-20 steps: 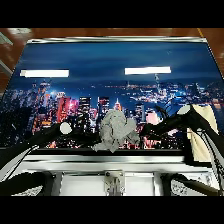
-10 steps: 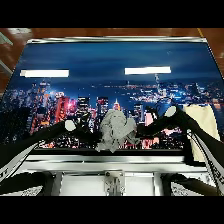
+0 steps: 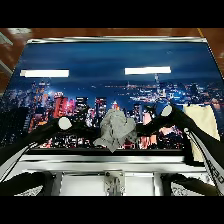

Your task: Fold the shirts.

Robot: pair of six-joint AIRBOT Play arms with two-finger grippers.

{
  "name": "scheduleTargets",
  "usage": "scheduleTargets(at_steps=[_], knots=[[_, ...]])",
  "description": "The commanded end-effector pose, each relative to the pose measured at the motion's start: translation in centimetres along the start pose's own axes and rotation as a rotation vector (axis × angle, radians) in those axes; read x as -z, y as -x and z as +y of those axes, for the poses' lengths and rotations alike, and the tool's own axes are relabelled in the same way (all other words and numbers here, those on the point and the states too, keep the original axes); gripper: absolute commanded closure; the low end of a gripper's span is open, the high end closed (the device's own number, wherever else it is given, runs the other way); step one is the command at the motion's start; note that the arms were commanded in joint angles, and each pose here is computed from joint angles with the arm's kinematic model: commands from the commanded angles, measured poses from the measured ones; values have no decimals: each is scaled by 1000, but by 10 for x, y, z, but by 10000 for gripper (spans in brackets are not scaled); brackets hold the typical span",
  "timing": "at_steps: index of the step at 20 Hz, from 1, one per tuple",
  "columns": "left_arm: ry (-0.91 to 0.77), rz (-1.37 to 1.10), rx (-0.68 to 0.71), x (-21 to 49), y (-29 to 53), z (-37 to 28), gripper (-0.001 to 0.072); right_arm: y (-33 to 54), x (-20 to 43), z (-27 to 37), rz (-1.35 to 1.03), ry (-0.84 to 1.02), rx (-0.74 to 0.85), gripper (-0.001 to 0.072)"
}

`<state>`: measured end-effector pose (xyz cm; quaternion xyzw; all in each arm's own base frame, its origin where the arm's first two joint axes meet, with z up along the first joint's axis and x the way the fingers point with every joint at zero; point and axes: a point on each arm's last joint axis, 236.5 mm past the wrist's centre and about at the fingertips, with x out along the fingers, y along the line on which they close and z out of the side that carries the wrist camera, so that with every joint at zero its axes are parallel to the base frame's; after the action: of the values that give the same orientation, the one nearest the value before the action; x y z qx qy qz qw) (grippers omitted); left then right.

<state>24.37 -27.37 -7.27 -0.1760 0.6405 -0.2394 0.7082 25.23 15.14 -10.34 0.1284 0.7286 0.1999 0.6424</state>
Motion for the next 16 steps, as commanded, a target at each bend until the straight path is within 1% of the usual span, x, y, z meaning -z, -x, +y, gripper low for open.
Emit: scheduleTargets(at_steps=[1,2,3,5,7,8,9,10,12,14,16], knots=[[-154,-155,-200,-37,74,20,682,72,-35,-10,-189,134,140,657],[-224,-240,-262,-57,119,18,682,119,-52,-5,-316,208,193,657],[-294,-376,-322,-79,181,8,681,172,-67,5,-461,264,237,657],[-376,-730,-375,-107,320,-30,681,302,-79,44,-842,338,298,657],[-413,-1132,-326,-93,472,-84,680,434,-54,100,-1253,436,343,657],[-432,-1296,-283,-73,531,-108,680,487,-27,132,-1435,489,339,657],[-457,-1432,-244,-48,580,-129,680,524,1,157,-1566,526,311,657],[-477,-1523,-209,-26,614,-144,681,551,29,177,-1665,558,292,657],[-498,-1628,-168,7,655,-161,680,574,68,197,-1741,597,285,657],[-521,-1651,-188,22,668,-163,679,577,93,205,-1751,618,285,657],[-504,-1613,-245,21,662,-150,678,563,101,196,-1687,616,327,657]])
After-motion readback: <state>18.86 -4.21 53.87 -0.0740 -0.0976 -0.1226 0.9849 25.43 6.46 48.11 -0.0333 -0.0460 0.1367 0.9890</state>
